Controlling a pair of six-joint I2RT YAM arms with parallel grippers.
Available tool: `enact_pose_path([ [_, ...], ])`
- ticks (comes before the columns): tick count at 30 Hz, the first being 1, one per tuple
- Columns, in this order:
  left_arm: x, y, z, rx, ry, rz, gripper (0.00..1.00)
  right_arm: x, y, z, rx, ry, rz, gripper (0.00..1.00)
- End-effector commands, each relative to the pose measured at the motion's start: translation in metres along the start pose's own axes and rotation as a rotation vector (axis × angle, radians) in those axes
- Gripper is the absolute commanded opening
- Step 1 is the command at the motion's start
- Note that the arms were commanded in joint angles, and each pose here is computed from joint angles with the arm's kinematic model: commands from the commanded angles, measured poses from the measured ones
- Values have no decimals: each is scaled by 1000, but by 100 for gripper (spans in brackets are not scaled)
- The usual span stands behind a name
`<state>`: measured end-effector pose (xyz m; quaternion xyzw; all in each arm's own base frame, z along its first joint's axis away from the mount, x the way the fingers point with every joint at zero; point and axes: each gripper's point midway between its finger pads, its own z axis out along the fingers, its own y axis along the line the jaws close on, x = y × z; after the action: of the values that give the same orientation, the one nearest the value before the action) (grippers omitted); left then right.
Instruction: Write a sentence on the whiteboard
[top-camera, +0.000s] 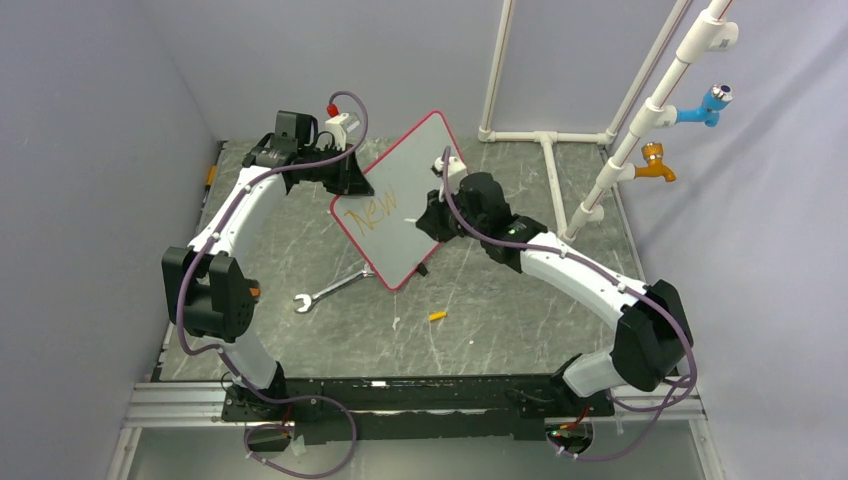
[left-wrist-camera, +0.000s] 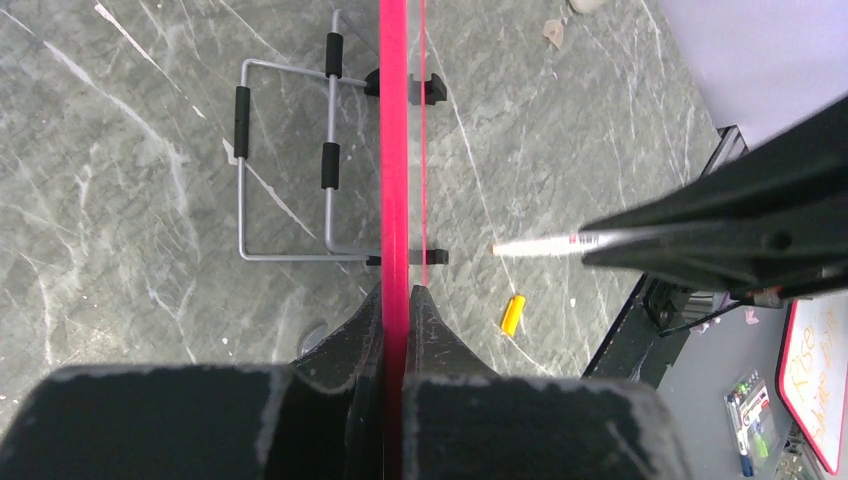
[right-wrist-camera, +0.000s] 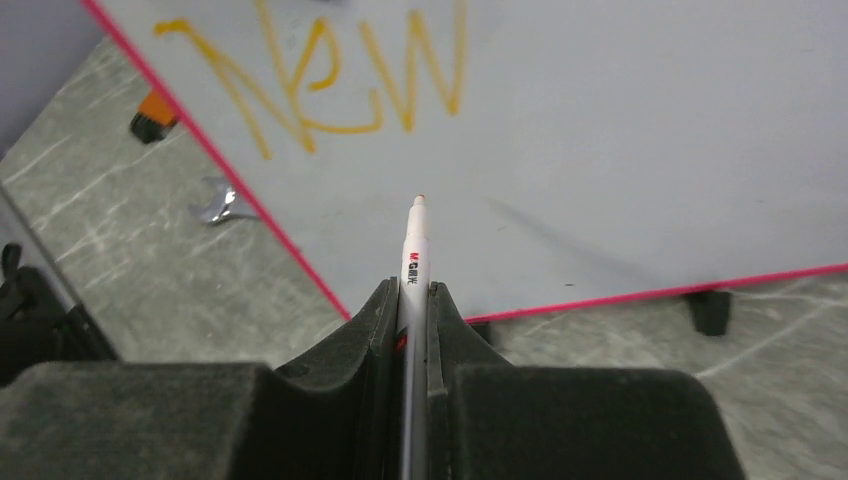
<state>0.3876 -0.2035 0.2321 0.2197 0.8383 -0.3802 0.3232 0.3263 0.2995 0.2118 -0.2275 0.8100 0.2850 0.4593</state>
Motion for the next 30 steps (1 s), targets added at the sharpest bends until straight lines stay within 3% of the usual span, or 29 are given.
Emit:
enact_pose_path([
  [1, 4, -9, 6, 12, 12, 31, 0, -18, 41, -9, -129, -86, -55, 0],
  [14, 7, 4, 7, -27, 18, -6, 0, 6, 80, 17, -161, -18, -90, 0],
  [30, 7, 6, 7, -28, 18, -11, 0, 10, 76, 34, -110, -5, -90, 0],
])
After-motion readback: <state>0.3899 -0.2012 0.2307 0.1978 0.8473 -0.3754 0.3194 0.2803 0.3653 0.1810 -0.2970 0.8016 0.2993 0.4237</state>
